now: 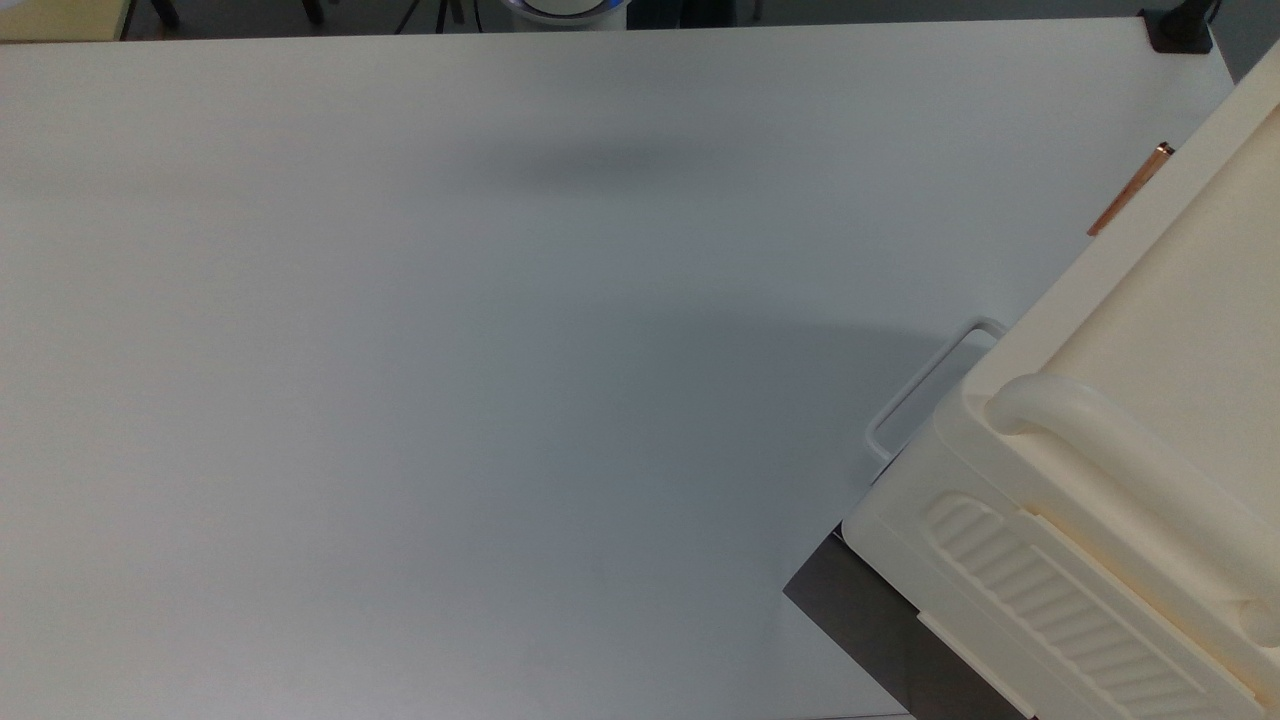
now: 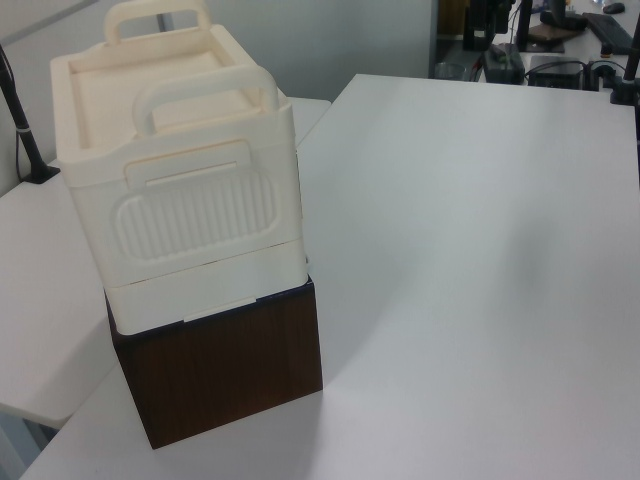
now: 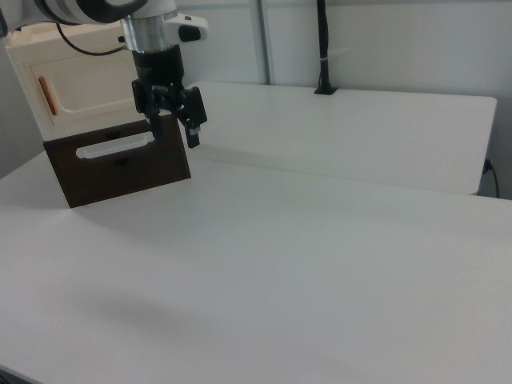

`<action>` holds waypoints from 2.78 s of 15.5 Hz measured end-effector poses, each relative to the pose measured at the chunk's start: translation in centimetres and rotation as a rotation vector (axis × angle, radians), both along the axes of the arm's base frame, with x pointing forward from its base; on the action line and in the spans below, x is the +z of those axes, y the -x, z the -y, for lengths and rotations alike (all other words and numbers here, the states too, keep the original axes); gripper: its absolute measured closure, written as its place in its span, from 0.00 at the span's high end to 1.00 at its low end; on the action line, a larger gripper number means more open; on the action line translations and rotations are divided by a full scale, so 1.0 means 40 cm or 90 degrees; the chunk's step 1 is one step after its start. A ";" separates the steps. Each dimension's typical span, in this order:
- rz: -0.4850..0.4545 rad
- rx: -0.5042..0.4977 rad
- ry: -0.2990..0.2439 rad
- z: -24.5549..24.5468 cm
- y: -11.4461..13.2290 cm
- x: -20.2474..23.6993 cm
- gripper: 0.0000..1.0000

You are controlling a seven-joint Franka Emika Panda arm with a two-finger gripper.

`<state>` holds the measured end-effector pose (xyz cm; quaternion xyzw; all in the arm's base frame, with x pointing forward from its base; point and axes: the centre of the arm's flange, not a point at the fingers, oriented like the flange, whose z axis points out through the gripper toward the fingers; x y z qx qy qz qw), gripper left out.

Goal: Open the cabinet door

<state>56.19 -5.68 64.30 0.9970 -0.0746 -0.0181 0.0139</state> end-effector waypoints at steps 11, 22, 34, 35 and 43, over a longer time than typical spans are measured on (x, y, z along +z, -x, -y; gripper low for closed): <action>-0.007 0.126 -0.012 -0.169 -0.041 -0.040 1.00; 0.160 0.384 -0.137 -0.584 -0.108 -0.024 0.99; 0.336 0.533 -0.143 -0.926 -0.076 -0.009 0.85; 0.336 0.541 -0.145 -0.946 -0.066 -0.009 0.85; 0.355 0.576 -0.153 -1.047 -0.036 -0.019 0.72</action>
